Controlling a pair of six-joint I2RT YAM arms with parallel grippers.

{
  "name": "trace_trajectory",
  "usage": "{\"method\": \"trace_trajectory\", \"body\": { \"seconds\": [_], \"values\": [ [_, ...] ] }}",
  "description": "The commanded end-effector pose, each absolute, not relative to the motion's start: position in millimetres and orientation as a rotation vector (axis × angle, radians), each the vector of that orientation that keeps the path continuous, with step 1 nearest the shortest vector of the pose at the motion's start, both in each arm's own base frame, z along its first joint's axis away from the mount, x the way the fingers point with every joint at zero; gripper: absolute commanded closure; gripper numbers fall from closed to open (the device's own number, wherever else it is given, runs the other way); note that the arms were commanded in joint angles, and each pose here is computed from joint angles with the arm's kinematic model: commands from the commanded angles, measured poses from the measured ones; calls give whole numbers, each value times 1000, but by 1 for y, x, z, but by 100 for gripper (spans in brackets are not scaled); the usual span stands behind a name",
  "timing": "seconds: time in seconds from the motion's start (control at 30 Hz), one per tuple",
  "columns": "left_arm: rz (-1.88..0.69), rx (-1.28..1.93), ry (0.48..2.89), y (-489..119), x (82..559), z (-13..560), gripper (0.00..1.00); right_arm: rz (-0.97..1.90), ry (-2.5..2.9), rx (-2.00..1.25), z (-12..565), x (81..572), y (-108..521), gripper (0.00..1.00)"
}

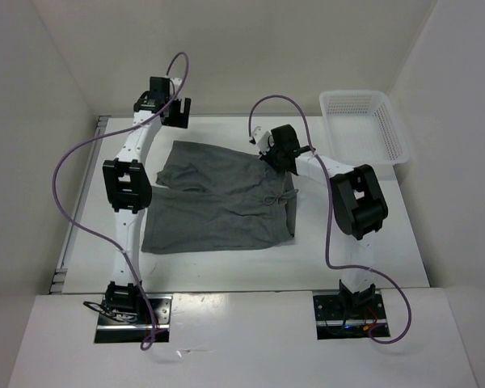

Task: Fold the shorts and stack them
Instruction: Flatten the shorts out, then fold the shorts

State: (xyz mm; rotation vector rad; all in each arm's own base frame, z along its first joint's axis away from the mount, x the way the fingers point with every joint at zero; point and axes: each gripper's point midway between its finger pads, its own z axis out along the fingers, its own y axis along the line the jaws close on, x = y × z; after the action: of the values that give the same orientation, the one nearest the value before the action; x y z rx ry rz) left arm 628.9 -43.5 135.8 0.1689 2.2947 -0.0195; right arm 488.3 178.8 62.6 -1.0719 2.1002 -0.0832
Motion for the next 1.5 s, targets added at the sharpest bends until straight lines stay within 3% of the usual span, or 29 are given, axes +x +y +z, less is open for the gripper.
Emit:
{"method": "trace_trajectory", "body": {
  "seconds": [0.0,0.1,0.23,0.43,0.53,0.7,0.8,0.9,0.93,0.97,1.03,1.2,1.27,1.37,1.47],
  "values": [
    [-41,190,2518,-42,605,62,12,-58,2067,-1125,80,475,181,100],
    [-52,171,2535,-33,608,54,14,-58,2067,-1125,80,475,181,100],
    [-74,167,2541,-31,613,43,8,-37,2062,-1133,82,474,184,100],
    [-223,218,2600,-55,600,24,10,-37,2060,-1132,82,477,186,100],
    [-346,259,2633,-76,586,23,23,-47,2063,-1128,82,477,184,100],
    [-438,294,2709,-96,563,10,36,-68,2076,-1125,79,476,180,100],
    [-459,293,2733,-98,558,3,50,-69,2067,-1120,80,478,181,100],
    [-441,296,2699,-97,567,8,82,-76,2065,-1102,82,480,180,100],
    [-406,294,2666,-94,575,16,94,-93,2060,-1073,85,484,179,100],
    [-382,292,2644,-92,579,25,100,-142,2056,-1047,88,489,173,100],
    [-321,285,2585,-86,591,45,100,-183,2022,-968,102,502,171,100],
    [-164,216,2191,-50,633,197,100,-324,1903,-773,158,538,160,100],
    [-127,196,2079,-40,630,255,100,-331,1847,-729,186,547,162,100],
    [-124,196,2048,-39,615,286,100,-280,1814,-765,209,542,170,100],
    [-158,204,2189,-42,585,265,98,-233,1825,-825,208,525,172,100]
  ]
}}
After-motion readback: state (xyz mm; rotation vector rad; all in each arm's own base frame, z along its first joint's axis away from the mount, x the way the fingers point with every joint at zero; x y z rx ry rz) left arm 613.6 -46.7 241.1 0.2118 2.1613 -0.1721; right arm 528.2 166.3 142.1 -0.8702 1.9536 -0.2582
